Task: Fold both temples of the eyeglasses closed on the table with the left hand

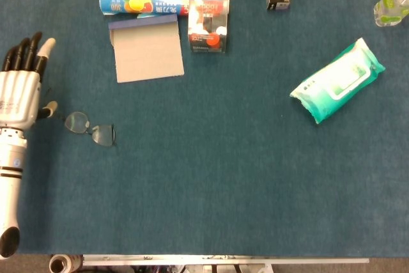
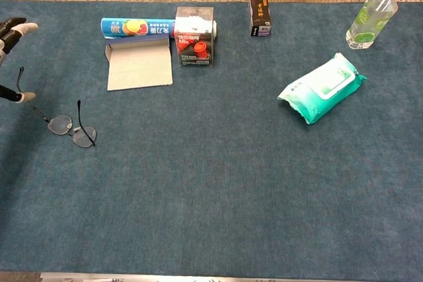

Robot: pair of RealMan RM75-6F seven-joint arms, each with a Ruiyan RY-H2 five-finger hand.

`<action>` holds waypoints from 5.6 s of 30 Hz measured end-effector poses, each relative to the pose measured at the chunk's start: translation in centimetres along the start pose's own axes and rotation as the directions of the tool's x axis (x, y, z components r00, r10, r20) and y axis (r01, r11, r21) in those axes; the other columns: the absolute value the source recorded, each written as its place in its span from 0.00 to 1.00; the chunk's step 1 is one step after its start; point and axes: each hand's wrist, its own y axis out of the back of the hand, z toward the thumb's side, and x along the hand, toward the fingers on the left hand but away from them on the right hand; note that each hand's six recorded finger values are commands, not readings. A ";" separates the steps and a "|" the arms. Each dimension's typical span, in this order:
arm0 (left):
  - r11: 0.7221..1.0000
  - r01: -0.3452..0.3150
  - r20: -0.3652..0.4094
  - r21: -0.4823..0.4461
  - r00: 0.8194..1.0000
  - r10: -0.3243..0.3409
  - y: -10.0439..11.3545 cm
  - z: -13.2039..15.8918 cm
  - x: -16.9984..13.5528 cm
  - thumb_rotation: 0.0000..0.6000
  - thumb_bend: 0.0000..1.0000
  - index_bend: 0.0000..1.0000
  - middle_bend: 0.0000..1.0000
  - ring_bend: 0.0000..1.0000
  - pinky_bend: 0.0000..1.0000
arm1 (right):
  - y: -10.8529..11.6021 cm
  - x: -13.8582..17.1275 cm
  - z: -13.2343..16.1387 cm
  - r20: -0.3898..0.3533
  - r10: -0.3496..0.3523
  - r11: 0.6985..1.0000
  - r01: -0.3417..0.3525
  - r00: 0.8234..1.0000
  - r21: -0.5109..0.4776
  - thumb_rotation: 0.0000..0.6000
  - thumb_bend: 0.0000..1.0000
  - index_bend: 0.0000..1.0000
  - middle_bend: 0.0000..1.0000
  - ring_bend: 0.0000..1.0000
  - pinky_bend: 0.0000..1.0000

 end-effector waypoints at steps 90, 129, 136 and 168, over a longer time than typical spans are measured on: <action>0.999 -0.035 0.022 -0.005 0.999 0.036 -1.8 3.4 -0.4 1.00 0.26 0.00 0.00 0.00 0.09 | 1.1 0.5 -0.1 -0.007 -0.024 0.999 0.024 1.000 -0.032 1.00 0.28 0.68 0.54 0.32 0.25; 0.998 0.028 0.055 0.056 0.998 -0.031 -6.2 4.2 0.4 1.00 0.26 0.00 0.00 0.00 0.09 | 0.3 4.3 -1.5 -0.007 -0.042 0.999 0.041 0.999 -0.029 1.00 0.28 0.68 0.54 0.32 0.25; 0.997 0.043 0.059 0.069 0.997 -0.047 -6.9 4.3 0.3 1.00 0.26 0.00 0.00 0.00 0.09 | 0.5 4.1 -1.4 -0.007 -0.046 0.998 0.045 0.999 -0.031 1.00 0.28 0.68 0.54 0.32 0.25; 0.991 -0.130 0.106 -0.041 0.985 0.134 2.3 4.6 -3.6 1.00 0.26 0.00 0.00 0.00 0.09 | 0.0 2.8 -1.2 -0.019 -0.022 0.999 0.023 1.000 0.023 1.00 0.28 0.68 0.54 0.32 0.25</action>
